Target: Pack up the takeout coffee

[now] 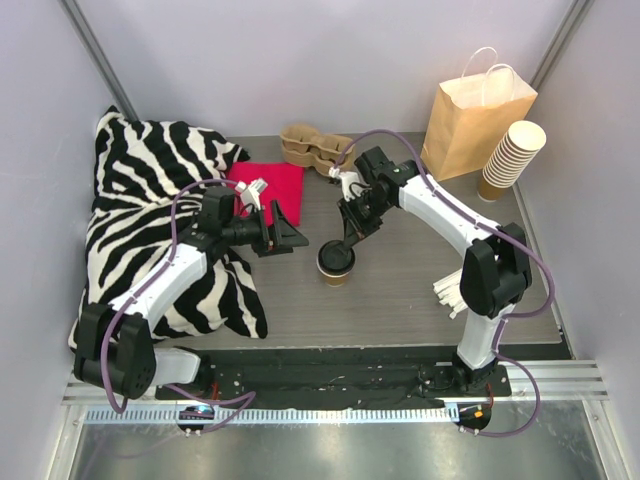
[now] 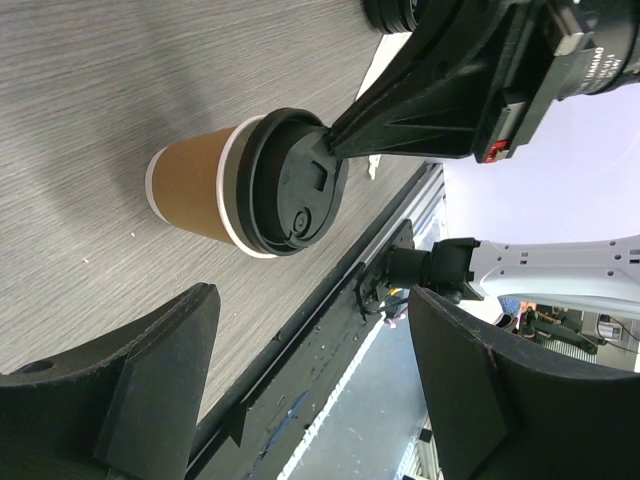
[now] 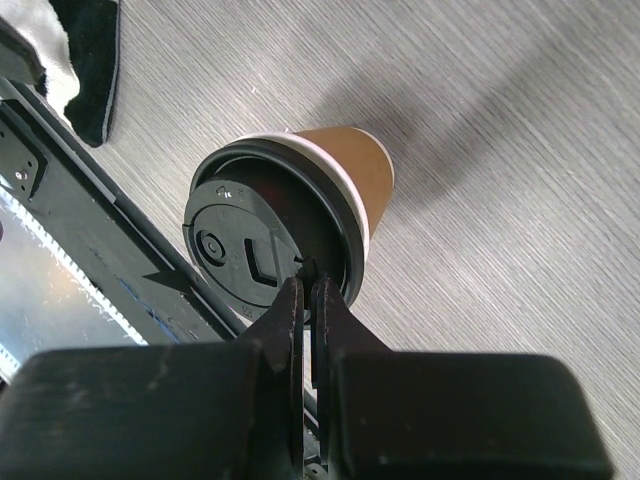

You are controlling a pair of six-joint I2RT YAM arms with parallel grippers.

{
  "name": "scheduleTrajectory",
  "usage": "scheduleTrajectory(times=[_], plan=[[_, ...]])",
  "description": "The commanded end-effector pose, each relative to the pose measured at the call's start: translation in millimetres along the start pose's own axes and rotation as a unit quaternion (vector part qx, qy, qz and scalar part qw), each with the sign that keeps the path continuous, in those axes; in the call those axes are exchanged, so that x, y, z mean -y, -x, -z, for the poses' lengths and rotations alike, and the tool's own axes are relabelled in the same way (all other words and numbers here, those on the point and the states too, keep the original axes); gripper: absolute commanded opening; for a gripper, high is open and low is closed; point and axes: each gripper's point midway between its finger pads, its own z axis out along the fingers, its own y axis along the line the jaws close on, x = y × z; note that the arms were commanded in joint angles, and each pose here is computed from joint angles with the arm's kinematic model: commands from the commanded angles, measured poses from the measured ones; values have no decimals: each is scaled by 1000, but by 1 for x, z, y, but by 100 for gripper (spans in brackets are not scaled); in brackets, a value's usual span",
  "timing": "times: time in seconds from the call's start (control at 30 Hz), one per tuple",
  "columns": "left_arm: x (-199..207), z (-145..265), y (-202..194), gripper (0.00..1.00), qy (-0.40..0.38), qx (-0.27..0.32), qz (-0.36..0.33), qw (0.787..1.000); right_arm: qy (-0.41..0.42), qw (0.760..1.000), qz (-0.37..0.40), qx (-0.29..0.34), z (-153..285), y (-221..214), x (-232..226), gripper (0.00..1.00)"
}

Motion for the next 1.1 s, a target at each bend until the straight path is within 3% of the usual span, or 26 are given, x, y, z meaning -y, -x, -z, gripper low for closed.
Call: scheduleTrajectory(times=[0.0,0.67,1.07], plan=[[20,1,13,81,-30,13,-26,999,13,1000,4,12,2,12,-7,1],[15,-2,5,81,-28,8,-22,999,25,999,0,20,4,18,-13,1],[17,-4,5,81,-30,5,-29,999,7,1000,1,-9,-7,1,0,1]])
